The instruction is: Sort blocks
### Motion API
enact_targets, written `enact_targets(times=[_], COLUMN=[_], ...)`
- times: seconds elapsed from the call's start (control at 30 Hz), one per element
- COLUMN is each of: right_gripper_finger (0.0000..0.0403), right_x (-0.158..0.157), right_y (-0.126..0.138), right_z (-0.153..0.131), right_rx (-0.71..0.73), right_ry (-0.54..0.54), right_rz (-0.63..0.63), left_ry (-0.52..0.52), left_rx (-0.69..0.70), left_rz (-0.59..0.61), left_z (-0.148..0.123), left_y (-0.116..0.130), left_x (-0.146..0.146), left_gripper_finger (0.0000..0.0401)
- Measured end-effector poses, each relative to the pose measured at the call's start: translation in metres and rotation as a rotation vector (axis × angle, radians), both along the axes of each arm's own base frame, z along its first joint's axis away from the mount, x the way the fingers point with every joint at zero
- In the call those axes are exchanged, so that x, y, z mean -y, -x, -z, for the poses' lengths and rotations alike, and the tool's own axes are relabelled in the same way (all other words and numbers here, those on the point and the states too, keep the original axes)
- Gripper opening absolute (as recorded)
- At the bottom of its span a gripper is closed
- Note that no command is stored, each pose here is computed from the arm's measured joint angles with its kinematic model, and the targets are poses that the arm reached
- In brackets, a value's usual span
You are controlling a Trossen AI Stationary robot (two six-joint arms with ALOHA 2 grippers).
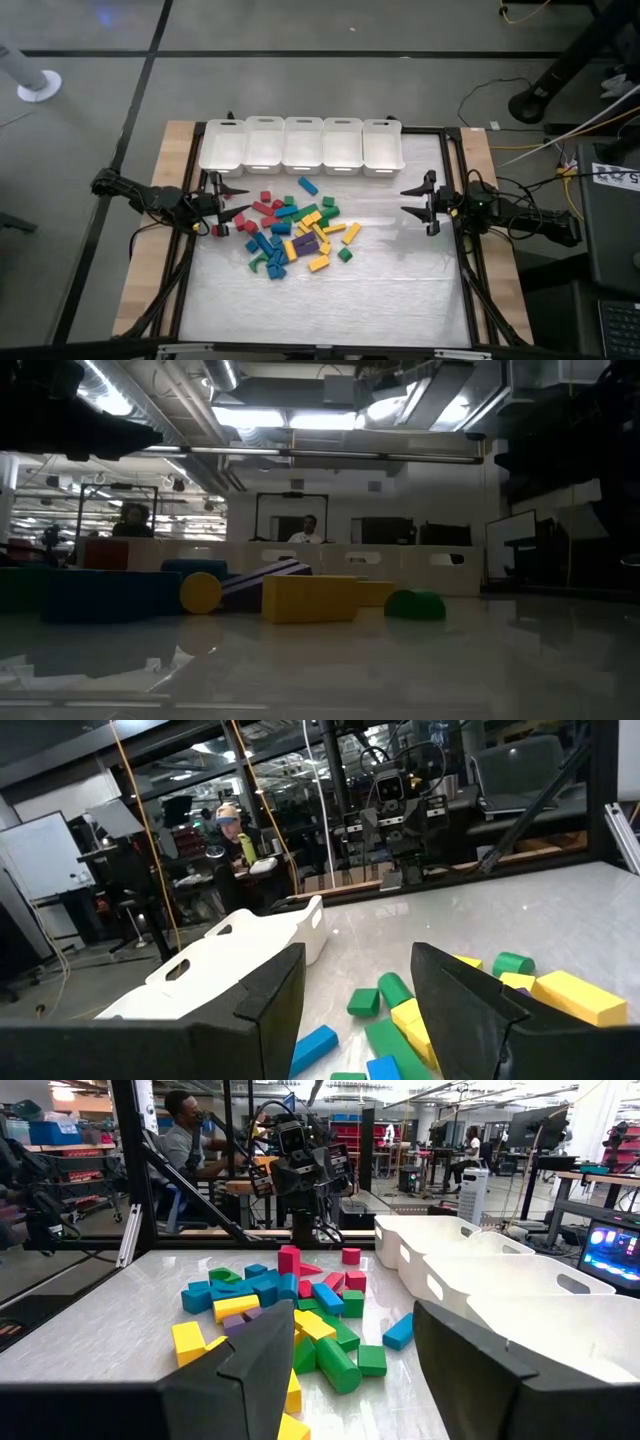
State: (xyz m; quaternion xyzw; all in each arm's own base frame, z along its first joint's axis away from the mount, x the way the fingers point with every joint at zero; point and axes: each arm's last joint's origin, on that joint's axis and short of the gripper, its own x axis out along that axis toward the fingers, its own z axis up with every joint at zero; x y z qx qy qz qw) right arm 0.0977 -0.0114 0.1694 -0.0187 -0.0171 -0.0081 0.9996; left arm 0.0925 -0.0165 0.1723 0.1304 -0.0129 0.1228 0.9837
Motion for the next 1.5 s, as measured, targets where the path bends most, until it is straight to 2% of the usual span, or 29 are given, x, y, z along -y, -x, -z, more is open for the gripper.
enact_targets(times=[0.1, 0.27, 0.53, 1.03, 1.17, 1.33, 1.5], right_gripper_finger=[0.0205, 0.0205, 0.0205, 0.0205, 0.0205, 0.0205, 0.0205], right_x=[0.000, 0.002, 0.003, 0.003, 0.002, 0.001, 0.001], right_y=[0.000, 0.000, 0.000, 0.000, 0.000, 0.000, 0.000], right_z=[0.000, 0.000, 0.000, -0.001, 0.001, 0.001, 0.000], right_rx=[0.000, -0.004, -0.006, 0.000, -0.015, -0.011, 0.001], right_ry=[0.006, 0.082, 0.085, 0.094, 0.047, 0.042, 0.041], right_rz=[0.001, 0.066, 0.109, 0.118, 0.070, 0.020, 0.022], left_ry=[0.008, 0.000, -0.046, 0.310, 0.326, 0.330, 0.372], left_rx=[0.002, 0.000, -0.011, 0.114, 0.120, 0.125, 0.287], left_rz=[0.001, 0.000, -0.003, 0.023, 0.024, 0.025, 0.032], left_z=[0.000, 0.000, 0.000, -0.004, -0.004, -0.005, -0.020], left_y=[0.000, 0.000, 0.000, 0.000, 0.000, 0.000, 0.003], left_x=[0.000, 0.000, 0.000, 0.000, 0.000, 0.000, -0.002], left_gripper_finger=[0.0172, 0.0172, 0.0172, 0.0172, 0.0172, 0.0172, 0.0172])
